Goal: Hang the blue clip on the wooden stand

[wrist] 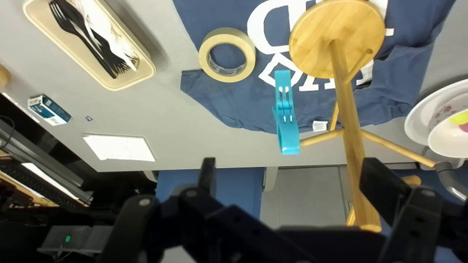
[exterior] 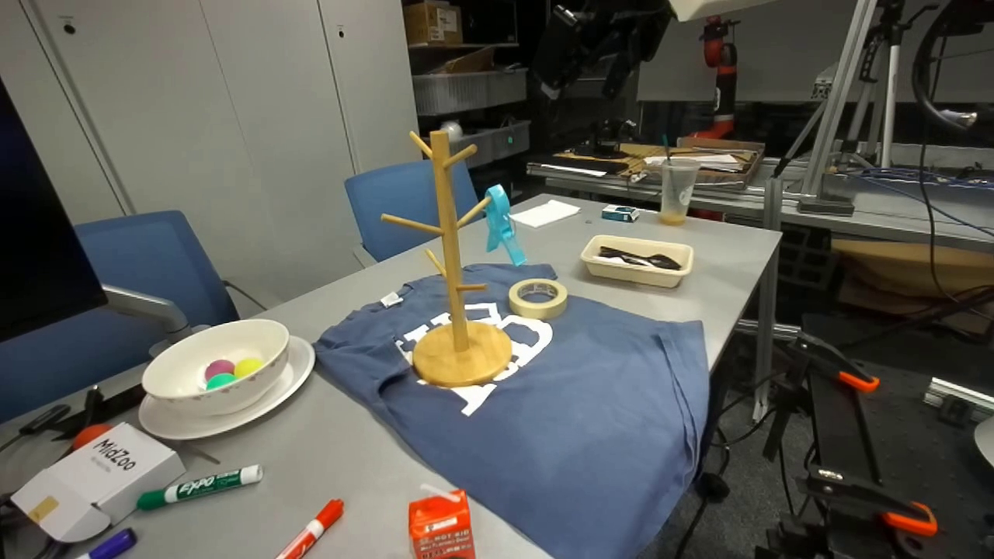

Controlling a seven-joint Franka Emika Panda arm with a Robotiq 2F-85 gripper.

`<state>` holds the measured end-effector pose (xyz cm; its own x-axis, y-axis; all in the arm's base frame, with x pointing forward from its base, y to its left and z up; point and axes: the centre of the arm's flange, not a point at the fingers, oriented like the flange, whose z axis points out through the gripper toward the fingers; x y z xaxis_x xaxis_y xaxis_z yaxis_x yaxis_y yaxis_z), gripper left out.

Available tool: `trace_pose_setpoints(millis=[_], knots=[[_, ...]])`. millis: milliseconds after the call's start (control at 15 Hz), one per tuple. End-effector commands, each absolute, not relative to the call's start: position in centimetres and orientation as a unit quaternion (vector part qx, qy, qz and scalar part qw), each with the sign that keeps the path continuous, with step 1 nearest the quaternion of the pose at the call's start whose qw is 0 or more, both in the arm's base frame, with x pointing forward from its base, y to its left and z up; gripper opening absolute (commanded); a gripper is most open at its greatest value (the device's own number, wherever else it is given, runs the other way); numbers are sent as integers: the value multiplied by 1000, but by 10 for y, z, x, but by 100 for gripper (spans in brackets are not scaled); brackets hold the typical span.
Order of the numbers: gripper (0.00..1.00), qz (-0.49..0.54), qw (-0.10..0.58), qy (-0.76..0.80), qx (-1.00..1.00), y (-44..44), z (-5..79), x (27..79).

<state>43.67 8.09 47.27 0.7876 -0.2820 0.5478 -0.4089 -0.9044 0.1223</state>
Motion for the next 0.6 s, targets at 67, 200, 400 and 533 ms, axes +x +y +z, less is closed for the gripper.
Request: trace_pose_setpoints(millis=[67,200,400,533], knots=[[100,263,98,-196,940,83,477,431],[100,263,98,-196,940,85,477,430],[100,260,102,-197,940,85,474,432],[100,260,102,-197,940,84,474,432]])
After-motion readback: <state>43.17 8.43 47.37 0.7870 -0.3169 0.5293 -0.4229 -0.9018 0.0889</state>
